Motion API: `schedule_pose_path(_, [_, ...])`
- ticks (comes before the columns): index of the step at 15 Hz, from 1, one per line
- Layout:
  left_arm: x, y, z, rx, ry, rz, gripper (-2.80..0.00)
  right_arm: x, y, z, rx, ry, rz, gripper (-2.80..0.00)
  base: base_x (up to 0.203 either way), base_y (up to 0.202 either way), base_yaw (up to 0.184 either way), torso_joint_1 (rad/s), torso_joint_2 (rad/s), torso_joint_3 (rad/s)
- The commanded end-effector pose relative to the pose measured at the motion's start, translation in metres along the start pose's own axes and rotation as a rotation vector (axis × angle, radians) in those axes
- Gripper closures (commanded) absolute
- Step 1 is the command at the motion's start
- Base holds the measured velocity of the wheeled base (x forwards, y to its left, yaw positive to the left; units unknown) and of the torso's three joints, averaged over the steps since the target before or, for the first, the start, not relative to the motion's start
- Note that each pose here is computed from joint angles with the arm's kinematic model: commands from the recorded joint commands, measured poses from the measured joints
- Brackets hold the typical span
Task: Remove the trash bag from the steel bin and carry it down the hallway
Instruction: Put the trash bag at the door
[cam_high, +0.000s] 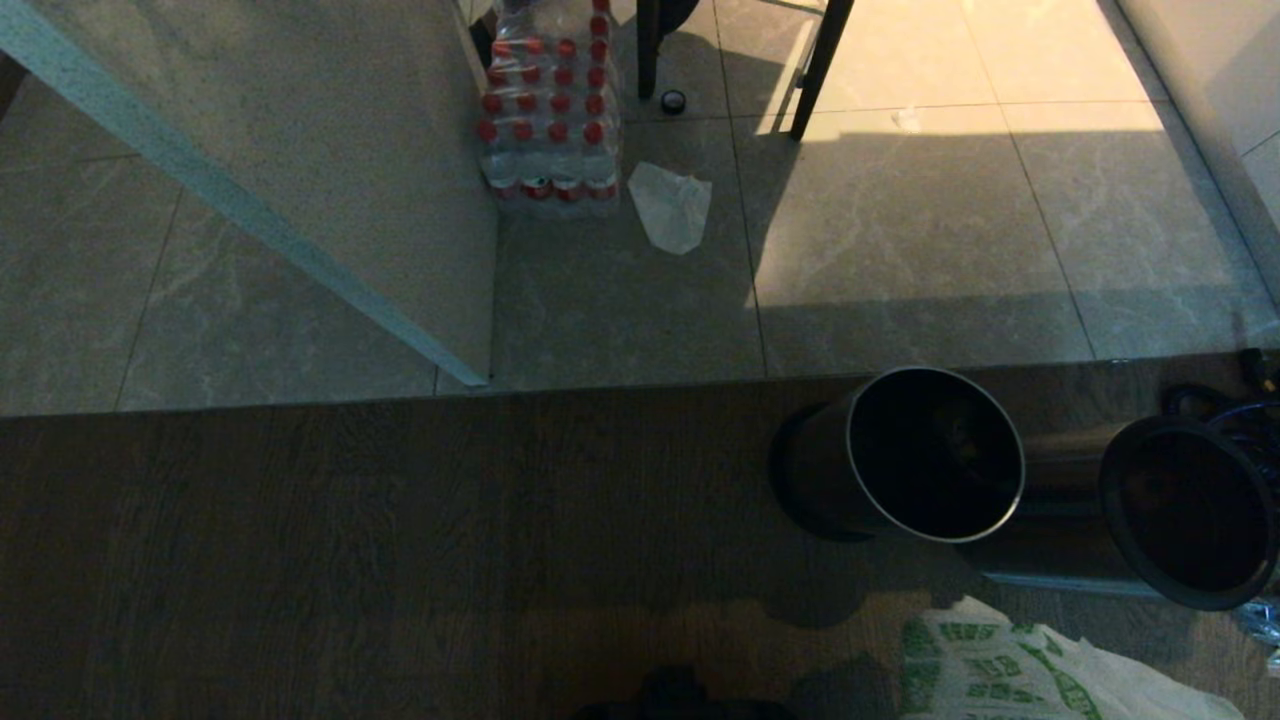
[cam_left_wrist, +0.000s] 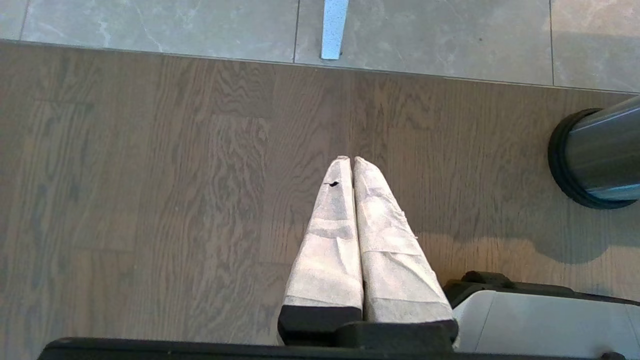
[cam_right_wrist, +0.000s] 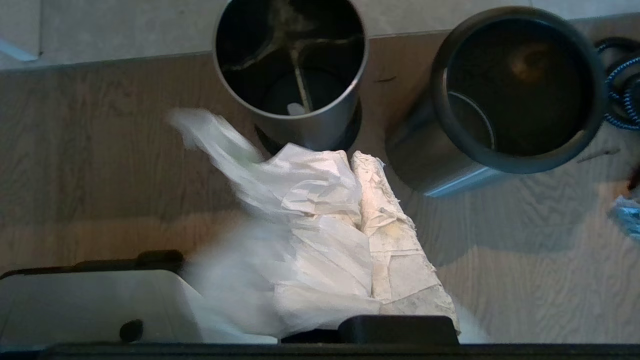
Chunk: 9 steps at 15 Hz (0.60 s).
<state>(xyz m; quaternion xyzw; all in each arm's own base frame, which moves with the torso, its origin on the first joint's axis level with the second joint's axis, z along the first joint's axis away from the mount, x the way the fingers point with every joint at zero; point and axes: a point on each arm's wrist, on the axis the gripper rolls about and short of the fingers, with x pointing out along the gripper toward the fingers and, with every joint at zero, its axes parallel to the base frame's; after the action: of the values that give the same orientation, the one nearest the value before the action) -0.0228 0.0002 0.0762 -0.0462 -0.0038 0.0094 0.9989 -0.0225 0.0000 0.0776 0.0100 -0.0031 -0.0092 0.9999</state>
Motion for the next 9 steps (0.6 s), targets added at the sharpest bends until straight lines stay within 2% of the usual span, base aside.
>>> schedule_pose_path(1, [0.0, 0.0, -0.0002, -0.001, 0.0, 0.001, 0.0, -0.0005, 0.0, -0.001, -0.006, -0.007, 0.0, 0.0, 0.0, 0.0, 0.0, 0.0, 0.0, 0.0])
schedule_pose_path(9, [0.0, 0.0, -0.0002, 0.0, 0.0, 0.002, 0.0, -0.0007, -0.0001, -0.0003, 0.006, -0.012, -0.001, 0.0, 0.0, 0.0, 0.0, 0.0, 0.0, 0.0])
